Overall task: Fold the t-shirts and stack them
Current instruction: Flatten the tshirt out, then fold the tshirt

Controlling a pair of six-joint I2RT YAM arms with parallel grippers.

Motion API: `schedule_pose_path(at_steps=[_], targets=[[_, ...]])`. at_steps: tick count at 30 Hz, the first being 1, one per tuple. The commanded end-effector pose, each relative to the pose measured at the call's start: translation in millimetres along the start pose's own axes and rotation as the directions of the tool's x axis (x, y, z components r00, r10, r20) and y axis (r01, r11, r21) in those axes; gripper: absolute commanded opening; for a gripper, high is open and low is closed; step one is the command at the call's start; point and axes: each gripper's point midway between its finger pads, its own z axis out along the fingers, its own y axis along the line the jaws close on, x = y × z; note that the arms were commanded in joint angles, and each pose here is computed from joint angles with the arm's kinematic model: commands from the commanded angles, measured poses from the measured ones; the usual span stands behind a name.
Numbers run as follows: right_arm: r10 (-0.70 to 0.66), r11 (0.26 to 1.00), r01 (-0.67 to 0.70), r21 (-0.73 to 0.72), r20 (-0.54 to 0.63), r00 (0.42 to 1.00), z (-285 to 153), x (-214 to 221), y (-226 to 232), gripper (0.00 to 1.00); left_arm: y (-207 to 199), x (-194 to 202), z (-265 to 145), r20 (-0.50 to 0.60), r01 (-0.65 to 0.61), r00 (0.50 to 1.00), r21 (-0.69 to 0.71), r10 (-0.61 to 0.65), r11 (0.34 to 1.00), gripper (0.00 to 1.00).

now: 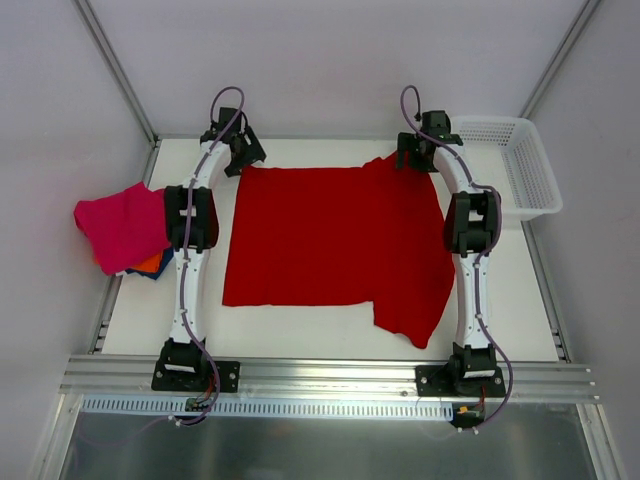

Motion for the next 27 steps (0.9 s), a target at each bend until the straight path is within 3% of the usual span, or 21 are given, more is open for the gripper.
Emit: schedule_pose_path(at_steps=[1,5,11,15,20,22,27], targets=[[0.012,1.0,-0.011,-0.007,0.098,0.995,-28,-36,6,0.86,29,17,-5,-0.045,0.047,0.998,-0.111,-0.052,0.993,0.81],[0.049,0.998,-0.051,0.024,0.069,0.996,-23,-29,0,0.91,31,19,-5,-0.048,0.096,0.994,-0.121,-0.102,0.988,0.83],[0.276,0.961,-0.276,-0.034,0.007,0.961,-41,-20,2,0.93,33,44,-5,-0.168,0.221,0.957,-0.11,-0.237,0.969,0.81],[0.359,0.922,-0.372,-0.106,-0.121,0.925,-65,-9,16,0.99,37,58,-10,-0.254,0.29,0.917,-0.109,-0.308,0.951,0.76],[0.274,0.96,-0.281,-0.005,-0.208,0.939,-86,30,2,0.99,33,57,-18,-0.279,0.297,0.909,-0.091,-0.311,0.951,0.75],[0.23,0.972,-0.217,0.088,-0.202,0.952,-98,37,-17,1.0,31,56,-18,-0.282,0.267,0.919,-0.072,-0.276,0.961,0.76],[0.124,0.986,-0.096,0.136,-0.207,0.97,-109,34,-31,1.0,30,59,-20,-0.297,0.215,0.93,-0.044,-0.218,0.976,0.78]])
